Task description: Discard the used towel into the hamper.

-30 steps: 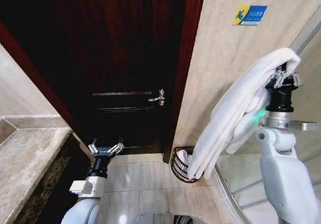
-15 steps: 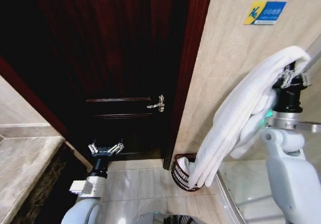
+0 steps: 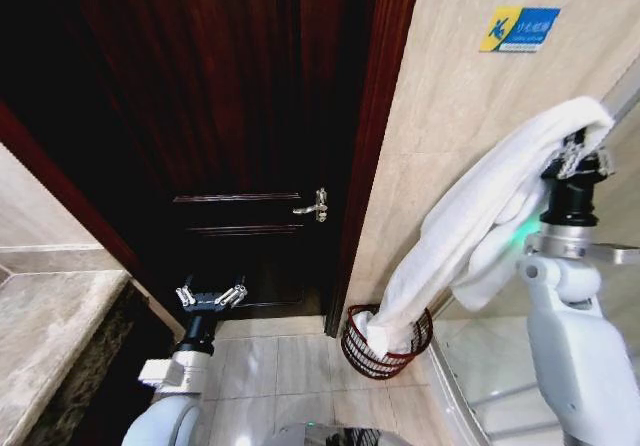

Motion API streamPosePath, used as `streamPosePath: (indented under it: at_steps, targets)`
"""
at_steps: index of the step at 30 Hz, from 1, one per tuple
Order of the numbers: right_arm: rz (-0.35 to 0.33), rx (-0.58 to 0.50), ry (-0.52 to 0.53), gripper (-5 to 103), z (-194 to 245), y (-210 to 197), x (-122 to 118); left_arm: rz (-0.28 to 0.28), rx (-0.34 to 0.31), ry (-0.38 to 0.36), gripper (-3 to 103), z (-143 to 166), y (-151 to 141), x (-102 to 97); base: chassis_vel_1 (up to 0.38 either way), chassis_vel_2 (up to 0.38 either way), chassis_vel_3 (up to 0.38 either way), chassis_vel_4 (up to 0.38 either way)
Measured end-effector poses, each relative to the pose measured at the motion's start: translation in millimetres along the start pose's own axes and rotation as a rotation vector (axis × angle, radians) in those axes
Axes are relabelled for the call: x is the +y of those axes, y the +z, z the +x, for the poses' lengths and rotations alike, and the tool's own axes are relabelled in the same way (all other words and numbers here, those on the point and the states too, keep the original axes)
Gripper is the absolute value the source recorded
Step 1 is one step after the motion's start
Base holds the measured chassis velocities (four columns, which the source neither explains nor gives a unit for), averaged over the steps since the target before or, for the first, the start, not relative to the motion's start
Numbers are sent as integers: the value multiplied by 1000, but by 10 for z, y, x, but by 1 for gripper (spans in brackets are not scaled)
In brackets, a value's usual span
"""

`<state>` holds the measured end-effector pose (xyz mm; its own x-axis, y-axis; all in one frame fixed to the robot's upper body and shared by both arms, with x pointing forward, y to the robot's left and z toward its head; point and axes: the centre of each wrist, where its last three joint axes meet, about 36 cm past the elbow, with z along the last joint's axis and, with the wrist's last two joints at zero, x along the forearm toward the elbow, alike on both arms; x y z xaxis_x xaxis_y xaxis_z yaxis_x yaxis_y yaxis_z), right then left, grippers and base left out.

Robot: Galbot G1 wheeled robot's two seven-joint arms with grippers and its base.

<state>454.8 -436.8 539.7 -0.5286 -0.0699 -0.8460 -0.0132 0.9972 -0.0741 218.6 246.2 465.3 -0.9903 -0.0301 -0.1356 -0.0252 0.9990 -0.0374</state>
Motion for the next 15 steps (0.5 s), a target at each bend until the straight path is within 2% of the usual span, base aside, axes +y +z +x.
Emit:
streamPosePath:
  at_steps: [15]
  targets:
    - [-9, 116, 29, 5, 719, 305, 76, 0, 0, 0, 100, 0, 0, 0, 0, 0, 0, 0]
